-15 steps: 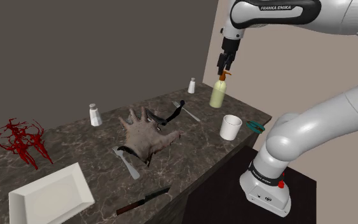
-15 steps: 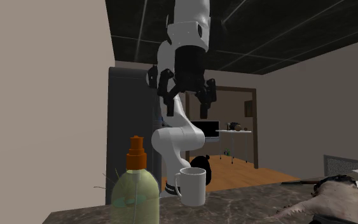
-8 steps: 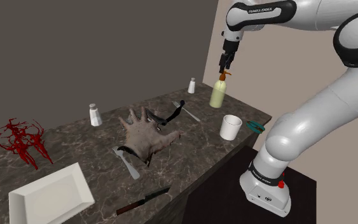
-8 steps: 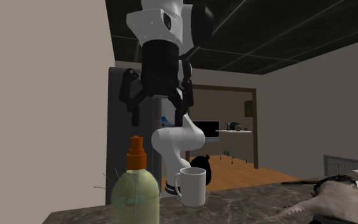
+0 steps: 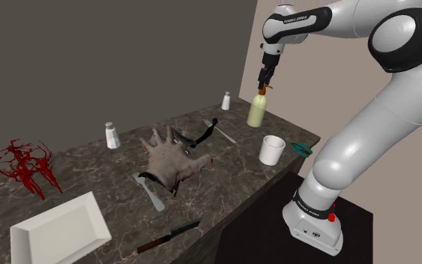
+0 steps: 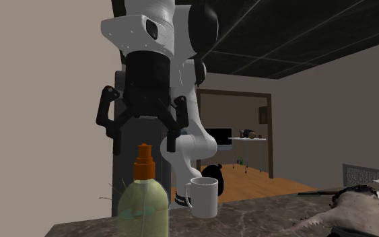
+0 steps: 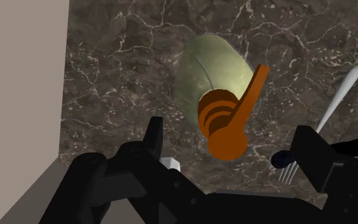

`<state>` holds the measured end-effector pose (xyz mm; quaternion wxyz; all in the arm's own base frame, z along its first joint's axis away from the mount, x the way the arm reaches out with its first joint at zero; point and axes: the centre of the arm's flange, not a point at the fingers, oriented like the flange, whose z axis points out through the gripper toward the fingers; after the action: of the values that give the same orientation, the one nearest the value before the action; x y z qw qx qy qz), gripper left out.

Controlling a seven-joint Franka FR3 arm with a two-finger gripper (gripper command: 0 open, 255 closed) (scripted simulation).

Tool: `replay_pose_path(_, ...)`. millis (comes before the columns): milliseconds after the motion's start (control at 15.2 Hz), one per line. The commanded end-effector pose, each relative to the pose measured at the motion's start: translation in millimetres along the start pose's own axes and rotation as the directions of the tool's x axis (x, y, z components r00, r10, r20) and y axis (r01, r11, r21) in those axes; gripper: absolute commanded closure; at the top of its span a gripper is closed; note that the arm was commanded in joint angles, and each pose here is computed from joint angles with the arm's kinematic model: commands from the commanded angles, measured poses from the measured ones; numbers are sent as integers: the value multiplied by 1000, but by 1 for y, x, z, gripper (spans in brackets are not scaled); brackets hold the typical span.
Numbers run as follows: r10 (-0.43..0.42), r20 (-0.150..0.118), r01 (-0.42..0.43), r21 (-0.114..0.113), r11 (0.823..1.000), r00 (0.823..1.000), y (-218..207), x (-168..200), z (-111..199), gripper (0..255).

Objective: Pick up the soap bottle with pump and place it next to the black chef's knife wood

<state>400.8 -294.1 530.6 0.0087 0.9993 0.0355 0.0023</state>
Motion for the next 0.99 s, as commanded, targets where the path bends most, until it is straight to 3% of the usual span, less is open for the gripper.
replay_pose_path(0,0,-1,0,0,1000,1000,1,1,11,0)
replay_pose_path(594,0,-1,0,0,1000,1000,1,1,20,0)
replay_pose_path(660,0,-1,0,0,1000,1000,1,1,20,255)
replay_pose_path(924,0,-1,0,0,1000,1000,1,0,20,255)
